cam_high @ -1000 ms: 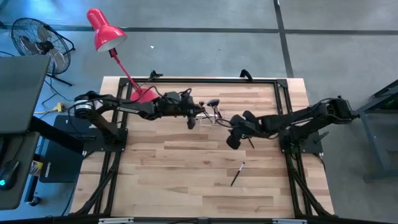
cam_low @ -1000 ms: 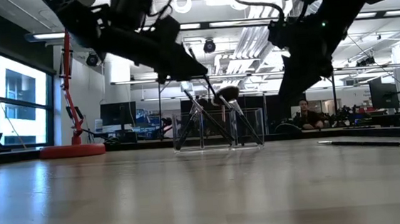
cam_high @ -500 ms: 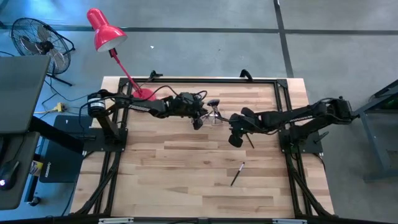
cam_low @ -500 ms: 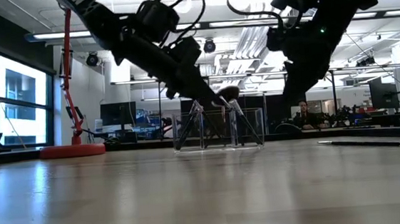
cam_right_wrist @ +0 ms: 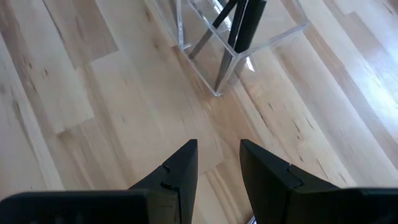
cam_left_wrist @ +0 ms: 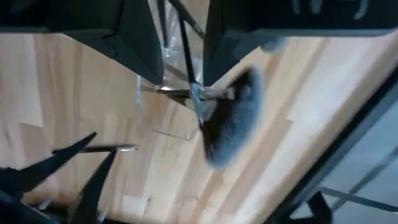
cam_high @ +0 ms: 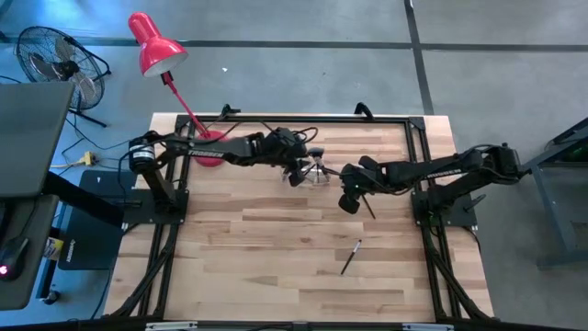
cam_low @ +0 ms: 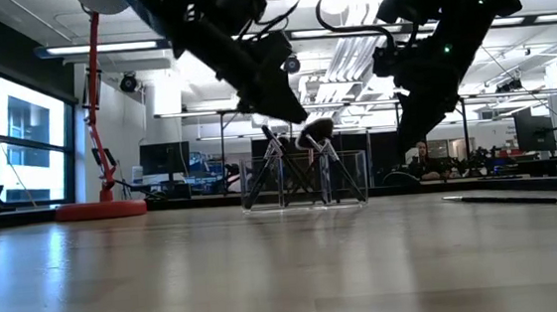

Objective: Pick & Place Makeup Supplies
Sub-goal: Put the makeup brush into the transparent organizer

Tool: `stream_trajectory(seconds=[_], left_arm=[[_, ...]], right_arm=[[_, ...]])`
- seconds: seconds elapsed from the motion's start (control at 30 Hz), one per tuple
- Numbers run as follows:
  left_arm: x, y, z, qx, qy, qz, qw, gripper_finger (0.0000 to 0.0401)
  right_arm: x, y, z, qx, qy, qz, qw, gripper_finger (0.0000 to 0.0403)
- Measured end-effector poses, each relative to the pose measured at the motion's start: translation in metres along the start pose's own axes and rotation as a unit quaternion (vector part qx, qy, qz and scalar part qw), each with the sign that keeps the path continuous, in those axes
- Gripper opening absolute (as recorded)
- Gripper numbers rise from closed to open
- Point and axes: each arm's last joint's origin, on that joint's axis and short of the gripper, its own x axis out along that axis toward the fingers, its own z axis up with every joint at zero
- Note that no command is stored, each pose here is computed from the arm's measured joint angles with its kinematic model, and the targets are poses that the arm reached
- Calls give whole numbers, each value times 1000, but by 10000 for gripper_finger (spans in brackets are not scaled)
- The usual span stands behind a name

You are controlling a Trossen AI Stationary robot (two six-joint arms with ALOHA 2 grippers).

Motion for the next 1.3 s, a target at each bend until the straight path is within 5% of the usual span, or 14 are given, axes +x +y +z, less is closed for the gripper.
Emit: stream_trajectory(seconds=[0.23, 0.43, 0.67, 0.87, 1.3], left_arm=[[-16, 0, 36, 7, 23, 14, 1000, 128], [-32, -4, 61, 18, 39, -38, 998, 129], [-35, -5, 52, 16, 95, -62, 993, 129], [-37, -7, 43, 12, 140, -99, 985, 129], [-41, -13, 31, 55, 199, -96, 974, 129]], right_arm=[[0, -1, 2, 6, -9, -2, 1000, 114], [0, 1, 8, 17, -38, 12, 999, 114], [0, 2, 11, 15, -55, 15, 998, 114], [-1, -2, 9, 95, -50, -28, 994, 109], [-19, 8, 28, 192, -62, -18, 979, 7]])
